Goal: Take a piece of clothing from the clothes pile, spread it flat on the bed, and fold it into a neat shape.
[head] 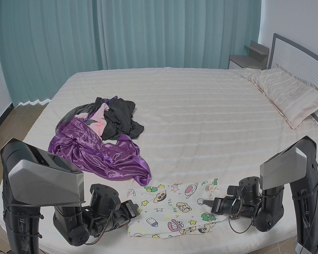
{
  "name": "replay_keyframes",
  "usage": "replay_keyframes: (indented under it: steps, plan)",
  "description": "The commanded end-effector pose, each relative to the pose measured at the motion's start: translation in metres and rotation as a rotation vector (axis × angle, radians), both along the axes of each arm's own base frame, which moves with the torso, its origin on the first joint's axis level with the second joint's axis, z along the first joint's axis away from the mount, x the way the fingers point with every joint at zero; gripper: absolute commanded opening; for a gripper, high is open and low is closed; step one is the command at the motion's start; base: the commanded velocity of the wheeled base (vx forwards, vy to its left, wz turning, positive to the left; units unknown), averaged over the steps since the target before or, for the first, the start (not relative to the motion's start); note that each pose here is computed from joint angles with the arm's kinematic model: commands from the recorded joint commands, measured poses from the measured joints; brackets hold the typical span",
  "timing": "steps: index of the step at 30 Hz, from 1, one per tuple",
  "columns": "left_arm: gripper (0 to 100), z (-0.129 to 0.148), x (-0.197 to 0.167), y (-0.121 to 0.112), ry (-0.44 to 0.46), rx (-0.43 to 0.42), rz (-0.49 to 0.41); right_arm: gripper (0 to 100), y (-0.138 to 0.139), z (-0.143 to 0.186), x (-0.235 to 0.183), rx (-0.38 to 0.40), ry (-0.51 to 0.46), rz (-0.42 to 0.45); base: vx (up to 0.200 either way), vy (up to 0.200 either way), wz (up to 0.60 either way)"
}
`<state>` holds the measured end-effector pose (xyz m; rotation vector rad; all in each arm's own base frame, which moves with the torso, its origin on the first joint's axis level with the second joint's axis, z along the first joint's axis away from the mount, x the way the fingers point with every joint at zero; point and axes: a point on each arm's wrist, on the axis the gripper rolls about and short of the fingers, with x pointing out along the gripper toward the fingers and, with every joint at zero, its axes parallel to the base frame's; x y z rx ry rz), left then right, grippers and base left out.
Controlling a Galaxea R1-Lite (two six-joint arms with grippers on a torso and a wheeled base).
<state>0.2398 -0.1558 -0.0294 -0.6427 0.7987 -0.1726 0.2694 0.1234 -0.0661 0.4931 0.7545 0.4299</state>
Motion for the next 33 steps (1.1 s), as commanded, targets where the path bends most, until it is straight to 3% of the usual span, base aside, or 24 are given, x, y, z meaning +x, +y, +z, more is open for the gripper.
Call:
replay_keyframes:
  steps: [1, 5, 15, 16, 26, 29, 30, 33]
  plan:
    - [0, -0.001, 0.0, 0.0, 0.003, 0.001, 0.0, 0, 0.0, 0.002, 0.0, 0.007, -0.014, 0.002, 0.0, 0.2, 0.0]
    - [0, -0.002, 0.0, 0.0, 0.006, 0.001, -0.002, 0, 0.0, 0.004, -0.001, 0.006, -0.014, 0.002, 0.0, 0.2, 0.0]
    - [0, -0.001, -0.005, 0.002, 0.029, -0.014, -0.034, 0, 0.002, 0.014, -0.008, 0.031, -0.003, -0.006, 0.0, 0.0, 0.0]
    - [100, -0.001, -0.005, 0.002, 0.029, -0.014, -0.034, 100, 0.001, 0.013, -0.008, 0.029, 0.001, -0.007, 0.0, 0.0, 0.0]
    - [100, 0.001, -0.003, 0.009, 0.03, -0.016, -0.006, 100, -0.014, 0.028, -0.03, 0.004, 0.035, -0.017, 0.0, 0.0, 0.0]
    - [100, 0.008, 0.003, 0.017, 0.012, -0.108, 0.033, 100, -0.023, 0.044, -0.042, 0.003, 0.027, -0.019, 0.0, 0.0, 0.0]
    - [100, 0.015, 0.005, 0.024, -0.006, -0.194, 0.039, 100, -0.029, 0.047, -0.049, -0.013, 0.033, -0.008, 0.0, 0.0, 0.0]
    - [100, 0.018, 0.001, 0.031, -0.019, -0.239, 0.023, 100, -0.037, 0.046, -0.052, -0.054, 0.031, -0.004, 0.0, 0.0, 0.0]
